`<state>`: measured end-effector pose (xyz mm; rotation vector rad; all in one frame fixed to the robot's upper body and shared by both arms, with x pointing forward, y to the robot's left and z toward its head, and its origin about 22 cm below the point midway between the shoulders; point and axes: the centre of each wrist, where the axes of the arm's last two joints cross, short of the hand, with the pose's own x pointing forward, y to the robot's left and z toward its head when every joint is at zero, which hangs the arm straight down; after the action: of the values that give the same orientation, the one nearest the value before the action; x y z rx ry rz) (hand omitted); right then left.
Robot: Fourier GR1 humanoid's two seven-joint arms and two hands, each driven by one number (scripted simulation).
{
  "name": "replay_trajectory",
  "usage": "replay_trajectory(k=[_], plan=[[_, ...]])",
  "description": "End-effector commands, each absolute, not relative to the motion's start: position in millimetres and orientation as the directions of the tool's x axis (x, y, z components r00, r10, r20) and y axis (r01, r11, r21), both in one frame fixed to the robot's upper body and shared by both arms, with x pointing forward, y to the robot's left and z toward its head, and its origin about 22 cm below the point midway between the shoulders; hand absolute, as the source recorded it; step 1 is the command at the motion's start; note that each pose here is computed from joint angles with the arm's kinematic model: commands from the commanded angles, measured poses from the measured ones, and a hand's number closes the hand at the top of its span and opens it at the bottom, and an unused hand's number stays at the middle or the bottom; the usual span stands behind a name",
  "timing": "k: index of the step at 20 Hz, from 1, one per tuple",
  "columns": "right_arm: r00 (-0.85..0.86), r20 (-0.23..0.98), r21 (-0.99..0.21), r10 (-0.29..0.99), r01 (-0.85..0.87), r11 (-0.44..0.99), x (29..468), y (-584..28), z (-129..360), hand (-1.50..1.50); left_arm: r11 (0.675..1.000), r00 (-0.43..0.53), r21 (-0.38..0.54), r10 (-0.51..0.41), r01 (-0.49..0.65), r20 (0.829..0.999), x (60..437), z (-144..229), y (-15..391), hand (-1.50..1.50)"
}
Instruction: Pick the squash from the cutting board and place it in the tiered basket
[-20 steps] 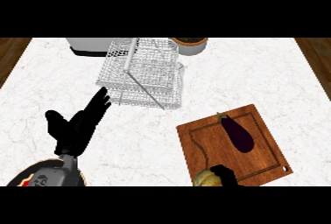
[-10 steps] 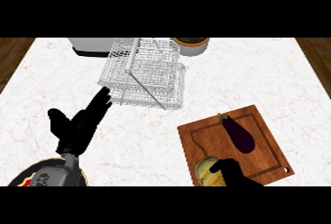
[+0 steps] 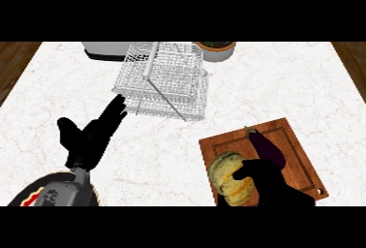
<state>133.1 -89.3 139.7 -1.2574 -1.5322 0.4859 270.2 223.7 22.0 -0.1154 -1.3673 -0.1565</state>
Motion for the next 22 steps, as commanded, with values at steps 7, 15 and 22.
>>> replay_trajectory(k=[7,15,22], plan=[[0.185,0.557,-0.777,0.81,0.46,0.429,178,-71,193,1.5,0.973,0.15,0.005,-0.041,0.229,0.988,286,35,207,0.0],[0.231,0.611,-0.746,0.757,0.488,0.453,255,-57,242,1.5,0.969,0.168,0.006,-0.048,0.245,0.985,286,36,209,0.0],[0.227,0.636,-0.744,0.738,0.434,0.508,334,-39,269,1.5,0.972,0.146,0.011,-0.047,0.234,0.988,292,37,202,0.0]])
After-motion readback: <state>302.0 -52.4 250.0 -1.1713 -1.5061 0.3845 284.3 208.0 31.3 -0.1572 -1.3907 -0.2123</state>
